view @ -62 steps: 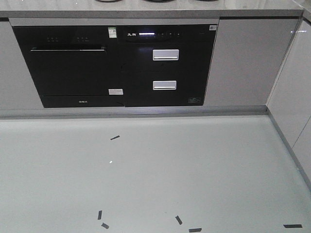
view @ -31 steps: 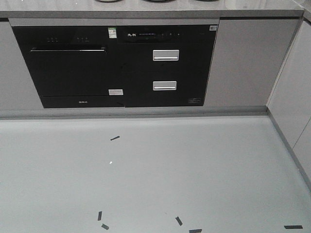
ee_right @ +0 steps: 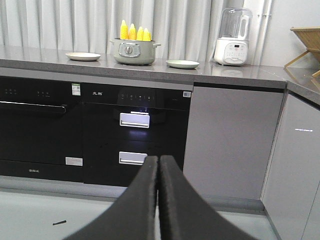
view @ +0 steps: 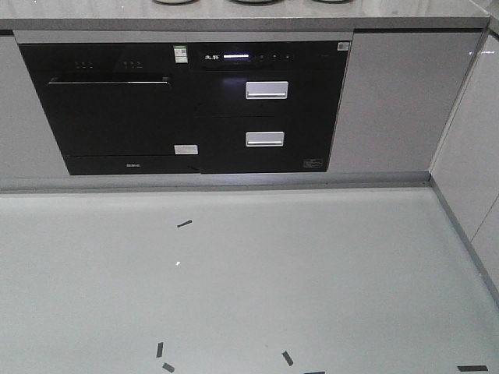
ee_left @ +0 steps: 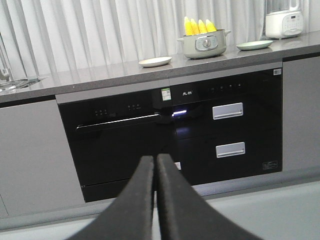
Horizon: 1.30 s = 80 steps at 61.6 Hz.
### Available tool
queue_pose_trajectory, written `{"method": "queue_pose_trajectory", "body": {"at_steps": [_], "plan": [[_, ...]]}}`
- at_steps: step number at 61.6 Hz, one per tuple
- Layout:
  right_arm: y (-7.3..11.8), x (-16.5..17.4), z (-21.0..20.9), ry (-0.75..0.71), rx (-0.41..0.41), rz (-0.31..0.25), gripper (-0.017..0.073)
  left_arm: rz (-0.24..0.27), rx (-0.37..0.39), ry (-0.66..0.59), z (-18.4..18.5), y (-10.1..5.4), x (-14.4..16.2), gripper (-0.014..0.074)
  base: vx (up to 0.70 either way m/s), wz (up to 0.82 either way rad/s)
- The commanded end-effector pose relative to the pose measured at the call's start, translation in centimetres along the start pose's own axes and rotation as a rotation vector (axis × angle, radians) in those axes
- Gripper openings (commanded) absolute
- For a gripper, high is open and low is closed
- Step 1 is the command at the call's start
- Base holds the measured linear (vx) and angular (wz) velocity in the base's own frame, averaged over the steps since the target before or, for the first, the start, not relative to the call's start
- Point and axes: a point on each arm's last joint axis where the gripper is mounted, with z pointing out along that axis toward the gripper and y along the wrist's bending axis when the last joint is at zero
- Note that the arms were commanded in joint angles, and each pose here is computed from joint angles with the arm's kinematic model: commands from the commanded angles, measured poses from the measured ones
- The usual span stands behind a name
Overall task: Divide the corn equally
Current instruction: 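Drive the base toward the counter with both arms held still, then continue driving the base closer to the counter with the corn pot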
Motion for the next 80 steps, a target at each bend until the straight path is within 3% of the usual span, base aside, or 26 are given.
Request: {"method": "queue_pose_trajectory", "body": {"at_steps": [1, 80], "plan": [[0.00, -0.43, -0.02, -0.069, 0.002, -0.013, -0.0004, -0.014, -0.006, -0.091, -0.15, 0.04, -0.67, -0.0007, 0.04, -0.01], [0.00, -0.43, -0.02, -0.069, 0.002, -0.013, -0.0004, -0.014, -0.006, -0.091, -0.15, 0.04, -0.67, -0.0007, 0.09, 0.00]]}}
